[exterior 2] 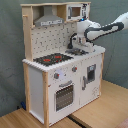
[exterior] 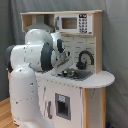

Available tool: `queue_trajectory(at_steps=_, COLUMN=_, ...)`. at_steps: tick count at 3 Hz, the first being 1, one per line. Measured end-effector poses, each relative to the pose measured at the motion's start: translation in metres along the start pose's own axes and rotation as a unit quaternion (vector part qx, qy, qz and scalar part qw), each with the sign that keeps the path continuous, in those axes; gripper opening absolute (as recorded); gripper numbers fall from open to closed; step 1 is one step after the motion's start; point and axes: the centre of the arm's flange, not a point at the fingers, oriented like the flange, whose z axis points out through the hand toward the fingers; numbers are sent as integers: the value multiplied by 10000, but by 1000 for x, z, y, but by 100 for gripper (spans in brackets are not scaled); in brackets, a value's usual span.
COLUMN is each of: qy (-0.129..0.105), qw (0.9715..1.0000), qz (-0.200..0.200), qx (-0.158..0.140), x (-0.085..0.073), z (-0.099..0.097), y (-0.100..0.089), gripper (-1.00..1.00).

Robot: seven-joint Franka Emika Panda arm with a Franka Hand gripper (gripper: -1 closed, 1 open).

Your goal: Play with the kitchen

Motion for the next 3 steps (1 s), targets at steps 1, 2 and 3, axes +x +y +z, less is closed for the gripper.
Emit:
queue_trajectory(at_steps=1, qy=243, qw=9996, qz=40, qx=-153, x=6, z=-4, y=11, gripper=100)
queue_trajectory(at_steps=2, qy=366, qw=9993, qz=-47, qx=-116, x=10, z=-43, y=5, gripper=100)
queue_trajectory(at_steps=3, qy=369, qw=9993, qz=-83, qx=-28, x=4, z=-73, y=3, gripper=100)
